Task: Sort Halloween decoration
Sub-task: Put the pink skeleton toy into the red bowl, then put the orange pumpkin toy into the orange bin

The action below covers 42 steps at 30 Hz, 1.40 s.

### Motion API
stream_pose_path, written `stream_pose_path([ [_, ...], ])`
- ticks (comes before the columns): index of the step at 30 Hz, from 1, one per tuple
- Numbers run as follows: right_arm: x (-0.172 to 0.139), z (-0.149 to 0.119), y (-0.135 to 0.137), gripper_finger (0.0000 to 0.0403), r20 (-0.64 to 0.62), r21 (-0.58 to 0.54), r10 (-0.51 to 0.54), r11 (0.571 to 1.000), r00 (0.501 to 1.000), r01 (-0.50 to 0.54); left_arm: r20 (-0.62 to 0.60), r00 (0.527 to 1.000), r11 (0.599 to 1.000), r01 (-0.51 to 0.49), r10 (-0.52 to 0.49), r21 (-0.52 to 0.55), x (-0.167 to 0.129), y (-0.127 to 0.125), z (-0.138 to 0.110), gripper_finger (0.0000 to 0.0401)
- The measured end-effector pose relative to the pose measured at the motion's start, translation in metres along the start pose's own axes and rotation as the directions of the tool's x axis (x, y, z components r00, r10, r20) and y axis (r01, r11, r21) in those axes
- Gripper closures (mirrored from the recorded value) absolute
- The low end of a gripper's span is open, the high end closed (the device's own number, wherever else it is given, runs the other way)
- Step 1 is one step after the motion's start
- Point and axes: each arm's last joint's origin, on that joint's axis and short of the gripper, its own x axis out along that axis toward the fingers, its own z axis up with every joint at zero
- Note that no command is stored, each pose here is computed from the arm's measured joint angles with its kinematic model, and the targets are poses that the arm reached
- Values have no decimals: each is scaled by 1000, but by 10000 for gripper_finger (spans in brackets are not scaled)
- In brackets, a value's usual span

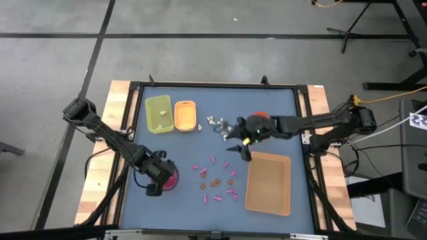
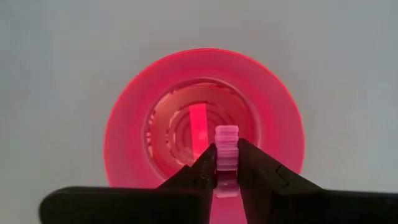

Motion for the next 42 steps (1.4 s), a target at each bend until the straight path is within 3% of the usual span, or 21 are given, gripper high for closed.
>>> stream_pose_path([
  [8,5,-6,48,159,-3,-45,-26,999,1000,26,-3,1000,1000,-3,3,-5,0,0,0,319],
  [17,19,-11,78,159,40,-94,5,996,999,-1,33,998,998,-56,56,-6,0,2,1,267],
  [24,38,-23,88,159,-2,-116,25,993,1000,-25,45,997,998,-66,66,-2,0,2,2,237],
  [32,67,-42,91,159,-67,-124,47,991,997,-55,50,997,998,-62,62,-1,0,2,2,234],
  [37,86,-36,96,159,-73,-133,82,987,994,-91,50,997,998,-62,62,-1,0,2,2,234],
  [42,104,-34,100,159,-176,-139,103,982,979,-128,53,997,998,-60,60,-1,0,1,2,234],
])
